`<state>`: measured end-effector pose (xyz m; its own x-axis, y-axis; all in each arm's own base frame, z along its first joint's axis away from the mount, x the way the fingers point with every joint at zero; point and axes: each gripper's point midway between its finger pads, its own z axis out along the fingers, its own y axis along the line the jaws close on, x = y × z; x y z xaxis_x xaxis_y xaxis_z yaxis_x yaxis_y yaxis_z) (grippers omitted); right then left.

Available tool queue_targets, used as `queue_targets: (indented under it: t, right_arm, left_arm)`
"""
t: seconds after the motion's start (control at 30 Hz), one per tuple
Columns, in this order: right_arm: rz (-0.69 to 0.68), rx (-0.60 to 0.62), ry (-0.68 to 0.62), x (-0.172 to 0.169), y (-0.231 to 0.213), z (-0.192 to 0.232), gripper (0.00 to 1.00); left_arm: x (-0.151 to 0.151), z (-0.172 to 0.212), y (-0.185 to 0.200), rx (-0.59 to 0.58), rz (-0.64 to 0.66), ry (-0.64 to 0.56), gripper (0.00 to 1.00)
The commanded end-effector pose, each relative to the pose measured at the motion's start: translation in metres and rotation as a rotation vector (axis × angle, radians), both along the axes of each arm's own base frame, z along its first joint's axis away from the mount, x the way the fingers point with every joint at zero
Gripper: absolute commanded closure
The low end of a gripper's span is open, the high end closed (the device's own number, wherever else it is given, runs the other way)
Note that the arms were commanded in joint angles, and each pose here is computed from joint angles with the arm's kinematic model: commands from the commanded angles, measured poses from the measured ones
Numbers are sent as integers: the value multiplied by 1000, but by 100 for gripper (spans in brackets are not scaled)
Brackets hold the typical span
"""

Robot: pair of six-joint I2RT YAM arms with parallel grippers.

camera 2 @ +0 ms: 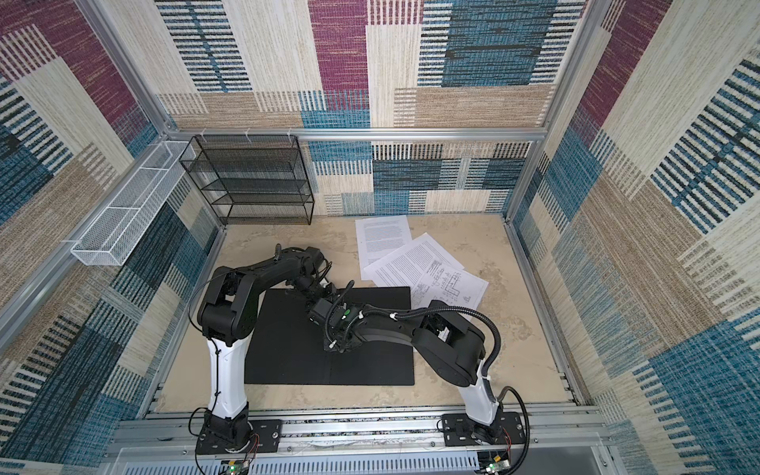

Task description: Put the files into the folder

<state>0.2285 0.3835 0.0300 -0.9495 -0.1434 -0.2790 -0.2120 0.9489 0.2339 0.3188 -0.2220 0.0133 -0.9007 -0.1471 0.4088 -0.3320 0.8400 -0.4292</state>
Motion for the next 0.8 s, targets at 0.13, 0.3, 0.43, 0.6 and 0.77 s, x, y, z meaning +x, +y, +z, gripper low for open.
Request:
queue_targets:
  t: [0.13,0.3,0.43,0.6,0.77]
  right_arm:
    - [1,-33,-6,-2,-9,-2,93]
    - [3,-55,10,-7,-17,-13,91]
    - [11,-48,25,-14,-25,-24,92]
    - [-26,-23,73,-19,-43,-36,100]
    - [-95,-35,114,-19,-62,-51,98]
  left_arm:
    - [0,-36,35,232,-16,-28,100]
    - [0,-37,38,239,-11,-23,100]
    - [0,-38,41,252,-11,-23,100]
    - [0,-40,46,274,-13,-23,100]
    - [-1,-43,47,282,-14,-15,100]
